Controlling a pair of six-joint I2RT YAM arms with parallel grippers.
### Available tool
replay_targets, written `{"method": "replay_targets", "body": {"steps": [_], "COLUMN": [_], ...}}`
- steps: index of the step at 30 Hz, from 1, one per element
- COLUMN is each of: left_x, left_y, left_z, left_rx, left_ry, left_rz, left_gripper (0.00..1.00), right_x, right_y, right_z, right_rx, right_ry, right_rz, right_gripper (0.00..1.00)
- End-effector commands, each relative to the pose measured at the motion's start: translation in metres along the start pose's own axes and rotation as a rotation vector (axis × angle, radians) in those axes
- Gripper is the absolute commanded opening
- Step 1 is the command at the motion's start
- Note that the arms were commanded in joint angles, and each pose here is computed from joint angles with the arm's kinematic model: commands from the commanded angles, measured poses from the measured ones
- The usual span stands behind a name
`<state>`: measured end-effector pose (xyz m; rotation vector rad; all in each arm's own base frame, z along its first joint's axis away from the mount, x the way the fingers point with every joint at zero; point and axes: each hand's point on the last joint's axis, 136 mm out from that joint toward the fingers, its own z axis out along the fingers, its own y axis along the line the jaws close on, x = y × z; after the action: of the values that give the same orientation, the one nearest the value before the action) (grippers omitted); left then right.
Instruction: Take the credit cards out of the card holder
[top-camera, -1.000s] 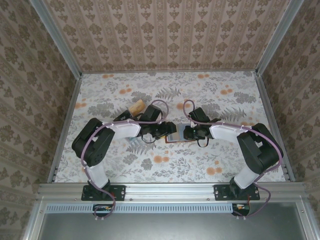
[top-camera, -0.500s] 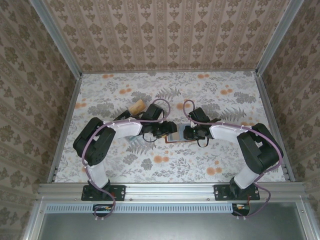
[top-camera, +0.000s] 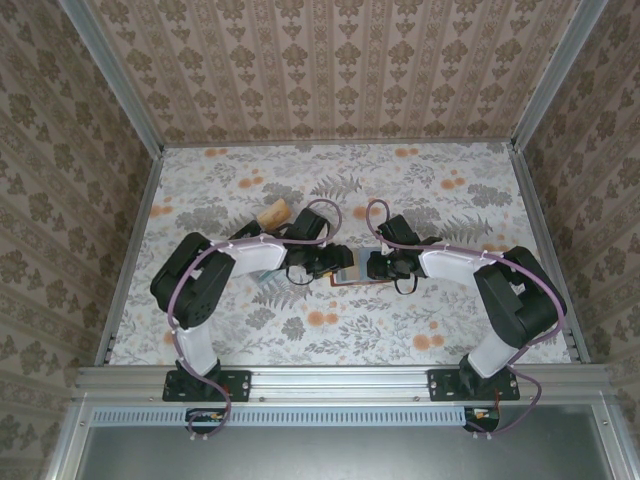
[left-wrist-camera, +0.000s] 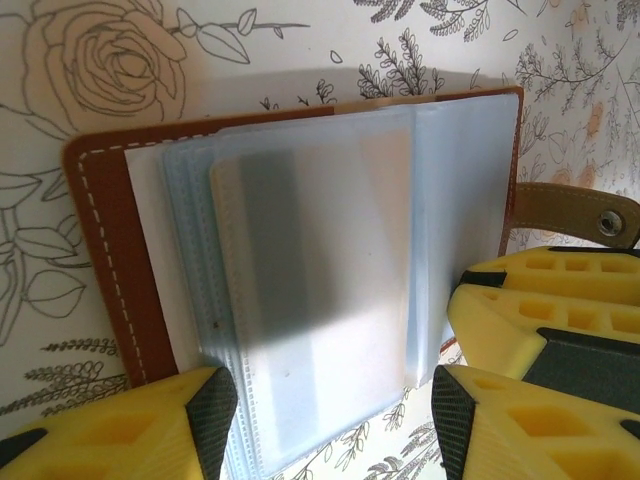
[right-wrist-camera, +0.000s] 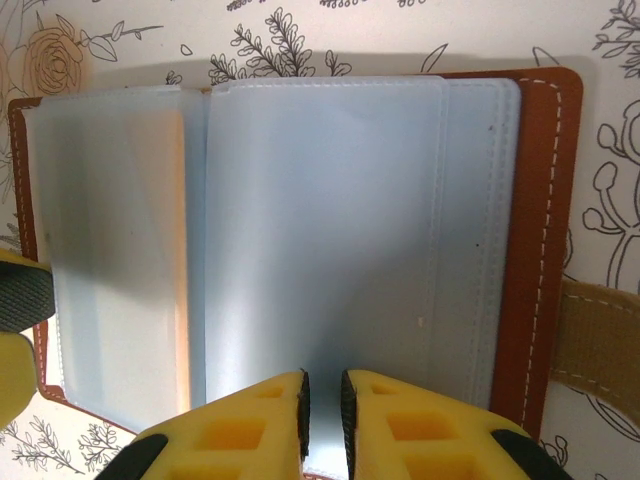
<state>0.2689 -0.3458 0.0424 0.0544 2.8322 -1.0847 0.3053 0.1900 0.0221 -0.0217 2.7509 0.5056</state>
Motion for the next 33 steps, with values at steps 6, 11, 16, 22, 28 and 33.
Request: {"method": "replay_targets", "body": {"steps": [6, 11, 16, 22, 28, 33], "left_x": [-0.001, -0.002, -0.002, -0.003, -0.002, -0.002], "left_y": [-0.019, -0.028, -0.038, -0.052, -0.059, -0.058], "left_z": [0.007, 0.002, -0.001, -0.007, -0.009, -0.008], "left_rx": [0.094, 0.121, 0.142, 0.136, 0.123, 0.116], "left_ry": [0.027, 0.017, 0.015, 0.007, 0.01, 0.013], "left_rz": [0.037, 0.06, 0.086, 0.136, 0.159, 0.157], "left_gripper": [0.66, 0.72, 0.73, 0.74, 0.74, 0.74], "right_x": [0.013, 0.014, 0.014, 0.014, 0.013, 0.008], "right_y": [-0.008, -0.008, -0.008, -0.008, -0.008, -0.009], "right_z": [0.004, 0.003, 0.003, 0.002, 0.0, -0.007], "right_rx": [0.03, 0.029, 0.03, 0.031, 0.033, 0.049], "right_ry": [0.036, 0.035, 0.036, 0.031, 0.027, 0.005], "right_rz": [0.017, 0.019, 0.02, 0.02, 0.021, 0.013], "right_gripper": [0.21, 0.21, 0.21, 0.22, 0.24, 0.28]}}
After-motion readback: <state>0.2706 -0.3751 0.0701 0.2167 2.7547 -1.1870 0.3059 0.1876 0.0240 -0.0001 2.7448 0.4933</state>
